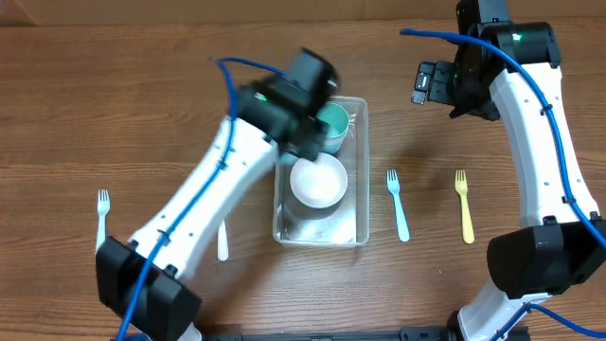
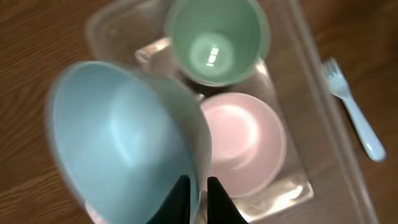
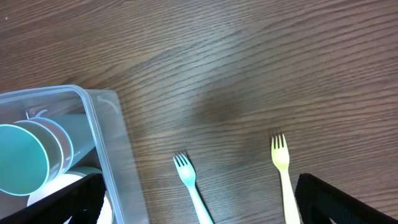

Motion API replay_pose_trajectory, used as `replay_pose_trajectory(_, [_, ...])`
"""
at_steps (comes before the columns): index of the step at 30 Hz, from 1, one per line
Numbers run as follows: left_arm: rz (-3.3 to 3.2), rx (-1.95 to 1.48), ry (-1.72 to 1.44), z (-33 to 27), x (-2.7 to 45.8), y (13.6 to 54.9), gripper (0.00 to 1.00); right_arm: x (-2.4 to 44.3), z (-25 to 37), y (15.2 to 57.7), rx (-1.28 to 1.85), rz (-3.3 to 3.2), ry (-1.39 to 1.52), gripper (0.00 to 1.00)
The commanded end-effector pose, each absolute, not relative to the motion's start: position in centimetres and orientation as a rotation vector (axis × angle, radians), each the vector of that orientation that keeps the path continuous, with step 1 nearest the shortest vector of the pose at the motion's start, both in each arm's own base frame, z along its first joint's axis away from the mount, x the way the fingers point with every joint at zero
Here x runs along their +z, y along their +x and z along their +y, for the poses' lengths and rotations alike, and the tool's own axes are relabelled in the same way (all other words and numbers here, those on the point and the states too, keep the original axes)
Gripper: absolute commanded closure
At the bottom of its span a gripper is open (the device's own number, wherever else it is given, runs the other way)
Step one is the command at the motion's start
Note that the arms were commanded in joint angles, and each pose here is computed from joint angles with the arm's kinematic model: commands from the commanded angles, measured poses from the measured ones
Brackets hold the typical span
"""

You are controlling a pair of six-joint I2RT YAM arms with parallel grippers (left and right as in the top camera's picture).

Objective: Pack container
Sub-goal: 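Carry the light-blue bowl onto the stacked bowls and release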

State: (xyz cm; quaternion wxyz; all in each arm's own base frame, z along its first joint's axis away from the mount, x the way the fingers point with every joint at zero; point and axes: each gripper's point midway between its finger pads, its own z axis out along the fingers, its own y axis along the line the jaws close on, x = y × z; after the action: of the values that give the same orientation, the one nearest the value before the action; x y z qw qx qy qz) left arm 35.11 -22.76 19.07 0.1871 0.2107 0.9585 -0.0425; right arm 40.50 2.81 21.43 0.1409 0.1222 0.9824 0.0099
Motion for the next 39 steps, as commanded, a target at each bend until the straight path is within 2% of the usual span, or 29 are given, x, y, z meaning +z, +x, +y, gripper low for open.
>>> replay_pose_trajectory(1, [2.639, -0.18, 0.7, -26.3, 20.9, 32.5, 0.91, 23.6, 2.6, 40.6, 0.038, 2.77, 0.358, 0.0])
replay_pose_trajectory(7, [2.647, -0.14, 0.796, -28.8, 19.0, 31.1, 0.96, 23.6, 2.6, 40.6, 0.038, 2.77, 0.358, 0.0])
replay_pose_trajectory(14, [2.632, -0.044, 0.749, -27.6, 19.3, 31.7, 0.95, 23.6, 2.6, 40.6, 0.038, 2.77, 0.358, 0.0])
replay_pose_trajectory(15, [2.624, 0.03, 0.678, -26.4, 19.8, 32.2, 0.91, 23.6, 2.6, 40.6, 0.038, 2.77, 0.358, 0.0])
replay_pose_trajectory(16, [2.61, 0.105, 0.582, -24.9, 20.6, 32.8, 0.79, 23.6, 2.6, 40.6, 0.038, 2.77, 0.358, 0.0])
replay_pose_trajectory(18, [2.589, 0.146, 0.348, -21.7, 22.8, 33.6, 0.63, 23.6, 2.6, 40.6, 0.038, 2.77, 0.358, 0.0])
replay_pose_trajectory(20, [2.574, 0.101, 0.203, -19.6, 24.6, 34.0, 0.32, 23.6, 2.6, 40.6, 0.038, 2.77, 0.358, 0.0])
replay_pose_trajectory(22, [2.555, 0.081, 0.042, -16.5, 26.4, 34.3, 0.08, 23.6, 2.6, 40.6, 0.038, 2.77, 0.358, 0.0])
replay_pose_trajectory(23, [2.547, 0.073, -0.034, -14.7, 27.2, 34.3, 0.0, 23.6, 2.6, 40.6, 0.038, 2.77, 0.358, 0.0])
replay_pose_trajectory(30, [2.513, 0.17, -0.43, -2.8, 29.5, 33.9, 0.0, 23.6, 2.6, 40.6, 0.038, 2.77, 0.358, 0.0])
replay_pose_trajectory(34, [2.504, 0.213, -0.552, 0.6, 29.3, 33.8, 0.0, 23.6, 2.6, 40.6, 0.038, 2.77, 0.358, 0.0])
replay_pose_trajectory(39, [2.501, 0.22, -0.574, 1.2, 29.3, 33.8, 0.0, 23.6, 2.6, 40.6, 0.038, 2.77, 0.358, 0.0])
